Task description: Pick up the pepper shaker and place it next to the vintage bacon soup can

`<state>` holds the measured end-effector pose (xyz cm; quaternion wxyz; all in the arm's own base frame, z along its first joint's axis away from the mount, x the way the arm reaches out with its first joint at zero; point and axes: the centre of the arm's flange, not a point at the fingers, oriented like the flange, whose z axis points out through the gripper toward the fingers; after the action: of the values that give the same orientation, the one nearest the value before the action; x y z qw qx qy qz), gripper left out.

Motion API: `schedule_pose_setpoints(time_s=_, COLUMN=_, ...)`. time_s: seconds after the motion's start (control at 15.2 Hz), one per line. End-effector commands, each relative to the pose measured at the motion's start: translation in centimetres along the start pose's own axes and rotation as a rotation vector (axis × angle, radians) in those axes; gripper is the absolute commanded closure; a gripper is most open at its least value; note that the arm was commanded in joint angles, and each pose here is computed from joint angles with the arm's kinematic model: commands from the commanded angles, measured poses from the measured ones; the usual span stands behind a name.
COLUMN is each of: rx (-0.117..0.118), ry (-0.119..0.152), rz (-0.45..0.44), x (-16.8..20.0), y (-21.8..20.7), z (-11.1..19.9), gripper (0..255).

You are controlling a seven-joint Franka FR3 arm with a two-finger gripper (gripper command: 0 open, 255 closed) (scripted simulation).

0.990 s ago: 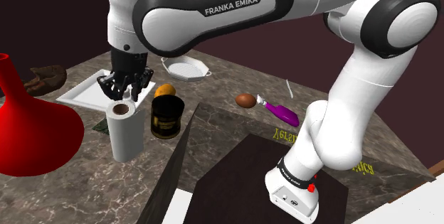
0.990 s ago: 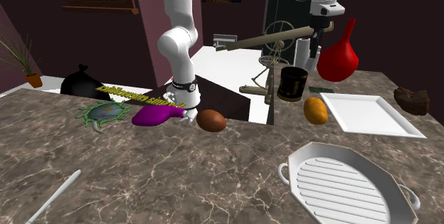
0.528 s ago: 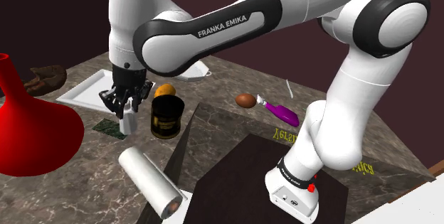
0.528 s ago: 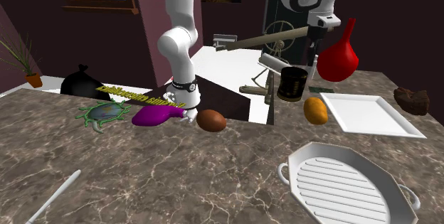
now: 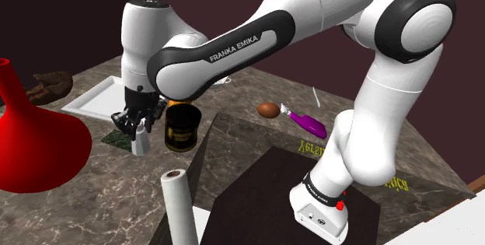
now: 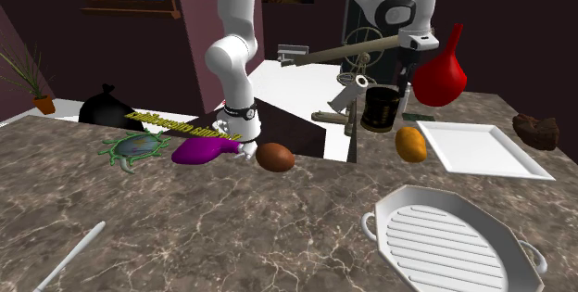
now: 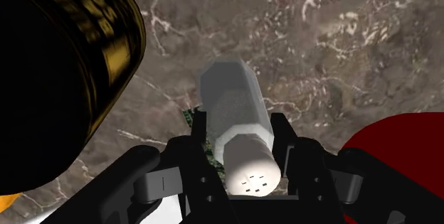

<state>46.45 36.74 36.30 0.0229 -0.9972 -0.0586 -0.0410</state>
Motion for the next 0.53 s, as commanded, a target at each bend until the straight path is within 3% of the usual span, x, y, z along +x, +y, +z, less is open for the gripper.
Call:
schedule_pose_setpoints(time_s=0.0, rx=0.0, ry=0.001, rz=0.0, x=-0.09, y=-0.01, z=0.36, gripper=255)
schedule_pose_setpoints(time_s=0.4, rx=0.0, ry=0.001, rz=0.0, x=-0.09, y=-0.01, z=0.36, gripper=255)
schedule_pose_setpoints(time_s=0.46, rx=0.0, ry=0.001, rz=0.0, x=-0.09, y=-0.01, z=0.36, gripper=0)
